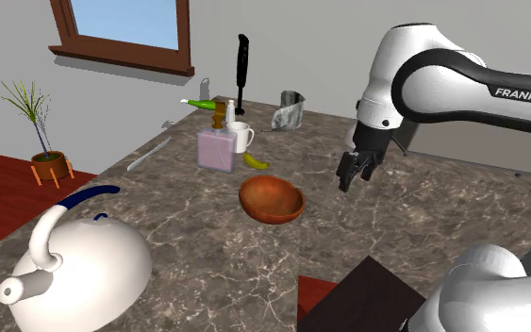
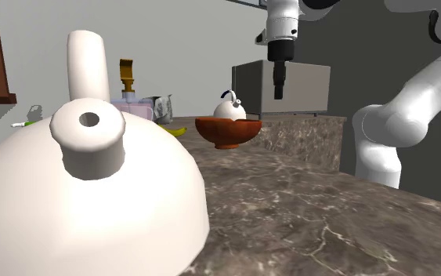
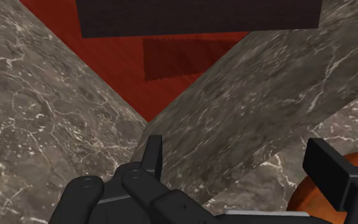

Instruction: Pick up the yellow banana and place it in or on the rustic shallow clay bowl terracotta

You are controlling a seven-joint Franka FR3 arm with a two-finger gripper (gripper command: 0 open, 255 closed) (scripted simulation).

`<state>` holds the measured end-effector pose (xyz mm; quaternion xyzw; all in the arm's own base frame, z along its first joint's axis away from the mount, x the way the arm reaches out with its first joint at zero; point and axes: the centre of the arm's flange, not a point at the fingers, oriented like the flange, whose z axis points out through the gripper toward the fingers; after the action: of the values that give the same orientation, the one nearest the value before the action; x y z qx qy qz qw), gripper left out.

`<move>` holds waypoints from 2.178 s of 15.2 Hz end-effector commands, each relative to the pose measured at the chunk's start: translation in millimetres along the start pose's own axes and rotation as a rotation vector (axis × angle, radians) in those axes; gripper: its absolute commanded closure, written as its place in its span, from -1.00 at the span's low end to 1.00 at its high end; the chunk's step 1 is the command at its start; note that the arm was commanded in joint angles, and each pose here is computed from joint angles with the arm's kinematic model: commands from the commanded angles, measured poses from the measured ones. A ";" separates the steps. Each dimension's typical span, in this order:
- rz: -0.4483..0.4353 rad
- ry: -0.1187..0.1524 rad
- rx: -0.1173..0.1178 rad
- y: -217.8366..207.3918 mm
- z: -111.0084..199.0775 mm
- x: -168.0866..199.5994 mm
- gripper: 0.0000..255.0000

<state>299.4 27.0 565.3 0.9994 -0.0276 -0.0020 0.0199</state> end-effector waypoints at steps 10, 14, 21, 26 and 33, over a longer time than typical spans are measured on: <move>-0.171 0.061 0.016 6.8 29.5 105.7 -1.00; -0.247 0.088 0.023 3.8 40.5 153.3 -1.00; -0.379 0.136 0.036 -10.3 56.6 236.2 -1.00; -0.474 0.170 0.045 -27.1 65.5 294.3 -1.00; -0.511 0.183 0.049 -37.5 94.4 320.6 -1.00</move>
<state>619.6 42.7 473.6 0.9703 0.2270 0.0837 -0.0028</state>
